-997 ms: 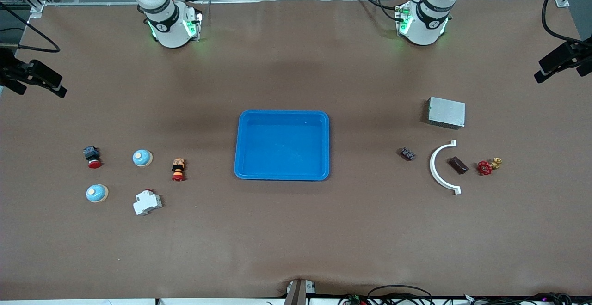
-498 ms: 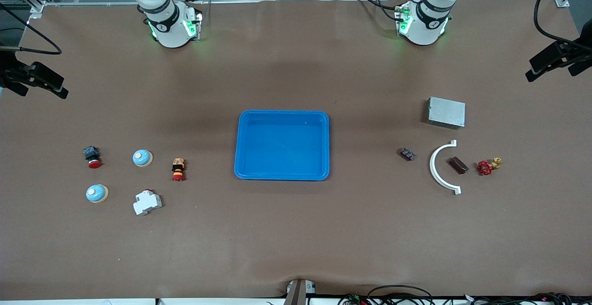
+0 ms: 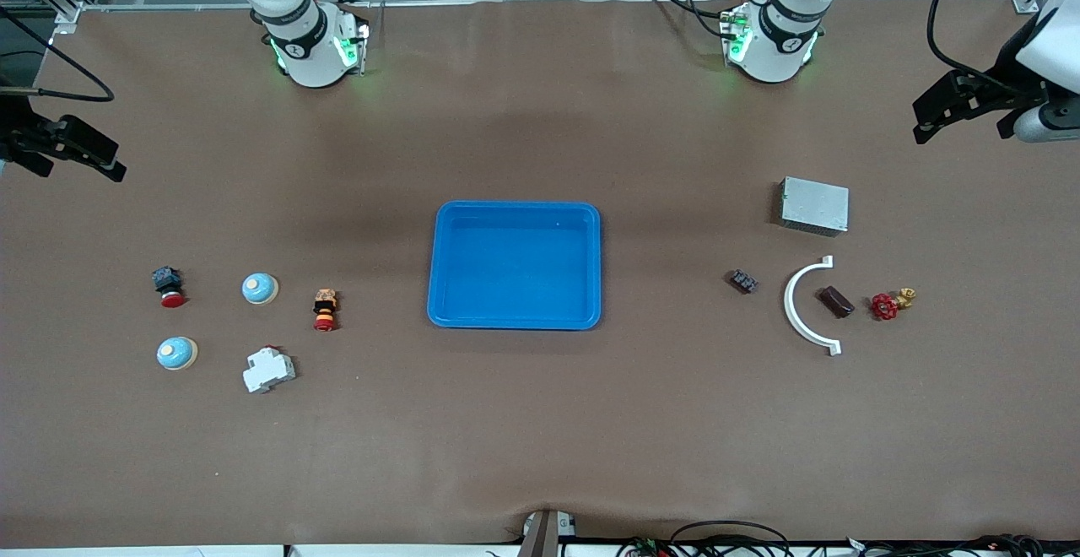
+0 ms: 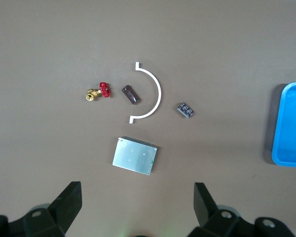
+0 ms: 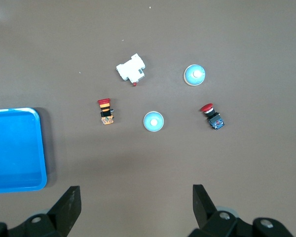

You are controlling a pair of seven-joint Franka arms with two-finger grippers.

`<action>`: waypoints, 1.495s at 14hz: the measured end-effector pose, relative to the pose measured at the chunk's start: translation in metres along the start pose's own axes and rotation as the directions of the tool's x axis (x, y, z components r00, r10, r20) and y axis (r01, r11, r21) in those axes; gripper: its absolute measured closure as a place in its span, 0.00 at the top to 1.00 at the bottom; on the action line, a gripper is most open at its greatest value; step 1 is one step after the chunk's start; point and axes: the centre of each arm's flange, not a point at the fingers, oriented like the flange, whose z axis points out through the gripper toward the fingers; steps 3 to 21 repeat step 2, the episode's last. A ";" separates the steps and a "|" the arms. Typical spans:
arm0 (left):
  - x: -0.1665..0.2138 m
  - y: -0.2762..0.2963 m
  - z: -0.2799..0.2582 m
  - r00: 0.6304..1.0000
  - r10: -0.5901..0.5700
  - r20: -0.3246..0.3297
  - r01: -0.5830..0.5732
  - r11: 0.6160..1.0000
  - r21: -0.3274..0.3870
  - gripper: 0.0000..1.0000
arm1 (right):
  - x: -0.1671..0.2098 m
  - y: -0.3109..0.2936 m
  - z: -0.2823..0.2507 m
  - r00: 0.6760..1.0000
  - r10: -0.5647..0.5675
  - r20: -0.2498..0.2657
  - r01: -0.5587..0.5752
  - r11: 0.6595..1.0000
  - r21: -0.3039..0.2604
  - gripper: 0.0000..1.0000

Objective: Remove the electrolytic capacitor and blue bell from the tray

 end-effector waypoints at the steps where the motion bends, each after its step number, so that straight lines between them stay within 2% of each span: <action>1: 0.000 -0.002 0.000 1.000 -0.003 0.000 0.003 1.000 0.000 1.00 | 0.000 0.000 0.000 1.000 0.000 0.000 0.000 1.000 0.000 1.00; 21: 0.001 -0.004 0.000 1.000 -0.008 0.000 0.008 1.000 0.000 1.00 | 0.000 0.000 0.000 1.000 0.000 0.000 0.000 1.000 0.000 1.00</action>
